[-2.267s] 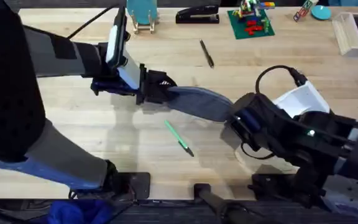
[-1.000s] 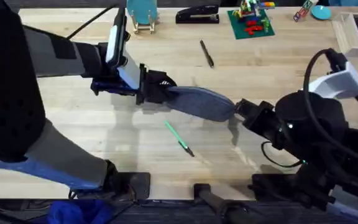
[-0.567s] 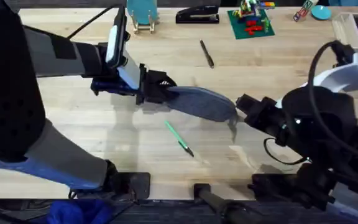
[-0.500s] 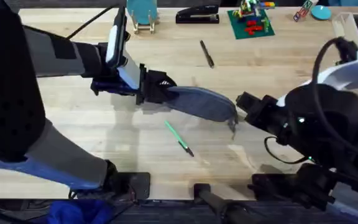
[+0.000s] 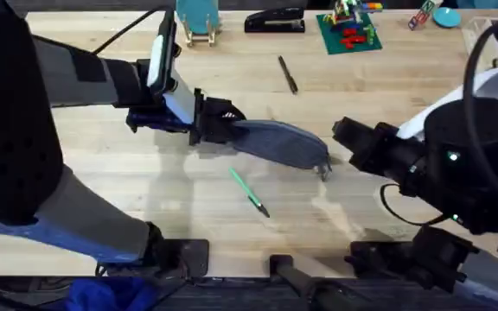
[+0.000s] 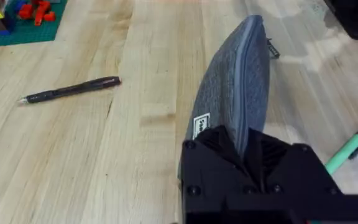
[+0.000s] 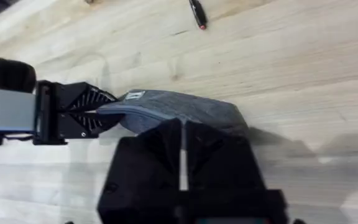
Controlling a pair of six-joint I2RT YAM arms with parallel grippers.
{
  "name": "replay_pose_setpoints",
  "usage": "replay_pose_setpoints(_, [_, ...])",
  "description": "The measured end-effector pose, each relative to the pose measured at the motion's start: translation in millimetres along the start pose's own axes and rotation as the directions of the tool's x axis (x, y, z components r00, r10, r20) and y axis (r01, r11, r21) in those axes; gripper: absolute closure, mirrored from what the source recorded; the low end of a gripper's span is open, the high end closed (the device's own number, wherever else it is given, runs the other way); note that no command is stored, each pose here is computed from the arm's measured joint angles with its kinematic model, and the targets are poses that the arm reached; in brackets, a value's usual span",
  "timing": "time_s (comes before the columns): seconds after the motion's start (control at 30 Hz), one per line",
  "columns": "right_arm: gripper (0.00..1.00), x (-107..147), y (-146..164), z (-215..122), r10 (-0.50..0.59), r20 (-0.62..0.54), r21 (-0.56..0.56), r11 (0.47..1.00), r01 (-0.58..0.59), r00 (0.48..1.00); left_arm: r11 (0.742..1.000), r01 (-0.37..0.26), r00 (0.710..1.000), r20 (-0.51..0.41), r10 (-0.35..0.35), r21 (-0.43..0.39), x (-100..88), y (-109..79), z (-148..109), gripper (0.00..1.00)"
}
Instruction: Unzip the bag, pick up the pens from the table one at a time and place them inside, then zip the bag closed.
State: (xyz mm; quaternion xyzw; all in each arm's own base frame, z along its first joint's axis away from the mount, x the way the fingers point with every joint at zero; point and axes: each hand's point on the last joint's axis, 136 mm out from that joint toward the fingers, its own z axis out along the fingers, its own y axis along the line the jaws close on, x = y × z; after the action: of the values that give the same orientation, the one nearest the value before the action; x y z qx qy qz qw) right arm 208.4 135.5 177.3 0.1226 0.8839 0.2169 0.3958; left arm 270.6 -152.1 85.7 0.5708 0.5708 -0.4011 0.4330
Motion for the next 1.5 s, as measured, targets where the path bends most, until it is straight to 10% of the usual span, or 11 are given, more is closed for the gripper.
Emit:
replay_pose_setpoints(0.1, [0.728,0,-1,0,-0.042,-0.002,0.003,0.999,0.042,0.999,1.000,0.000,1.000,0.000,0.000,0.000,0.0,0.0,0,0.957])
replay_pose_setpoints(0.3, [0.016,1,-1,0,-0.180,-0.003,0.003,0.984,0.180,0.984,1.000,0.000,1.000,0.000,0.000,0.000,0.0,0.0,0,0.958])
replay_pose_setpoints(0.73, [0.006,3,-22,-24,-0.600,-0.141,0.044,0.791,0.610,0.788,1.000,0.000,1.000,0.000,0.000,0.000,0.0,0.0,0,0.957])
replay_pose_setpoints(1.5, [0.005,33,-52,19,-0.689,-0.458,-0.104,0.669,0.736,0.561,1.000,0.000,1.000,0.000,0.000,0.000,0.0,0.0,0,0.957])
